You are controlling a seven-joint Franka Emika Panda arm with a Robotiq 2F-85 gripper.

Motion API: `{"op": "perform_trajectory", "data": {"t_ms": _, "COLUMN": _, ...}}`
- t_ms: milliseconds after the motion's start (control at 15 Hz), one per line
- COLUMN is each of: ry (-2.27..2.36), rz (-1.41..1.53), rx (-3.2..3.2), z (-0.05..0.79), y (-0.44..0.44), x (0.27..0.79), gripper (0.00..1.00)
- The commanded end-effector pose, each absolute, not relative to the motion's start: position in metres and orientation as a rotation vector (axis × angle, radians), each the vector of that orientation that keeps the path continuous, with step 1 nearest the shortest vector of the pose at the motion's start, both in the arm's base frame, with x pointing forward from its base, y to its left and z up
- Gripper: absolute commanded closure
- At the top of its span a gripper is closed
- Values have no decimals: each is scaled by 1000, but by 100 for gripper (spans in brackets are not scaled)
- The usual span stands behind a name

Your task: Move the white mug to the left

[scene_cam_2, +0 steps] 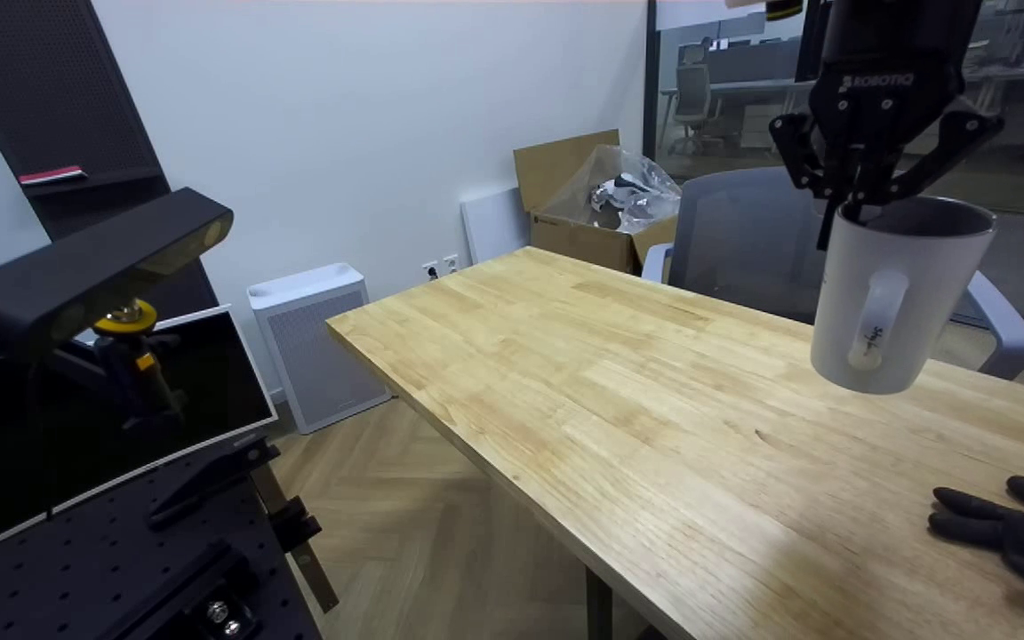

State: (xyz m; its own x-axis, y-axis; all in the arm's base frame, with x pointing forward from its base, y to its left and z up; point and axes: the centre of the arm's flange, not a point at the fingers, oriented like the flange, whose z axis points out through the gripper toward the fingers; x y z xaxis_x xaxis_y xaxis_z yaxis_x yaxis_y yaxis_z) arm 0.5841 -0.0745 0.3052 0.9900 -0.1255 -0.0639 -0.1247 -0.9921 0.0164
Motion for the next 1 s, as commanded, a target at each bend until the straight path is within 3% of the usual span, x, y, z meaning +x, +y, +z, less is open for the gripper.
{"op": "perform_trajectory", "data": {"t_ms": 0, "ry": -146, "rz": -133, "rx": 3111, "z": 309, "y": -64, "x": 604, "gripper": 98}}
{"op": "perform_trajectory", "data": {"t_ms": 933, "ry": 54, "rz": -183, "rx": 3037, "z": 266, "y": -7, "x": 620, "gripper": 98}}
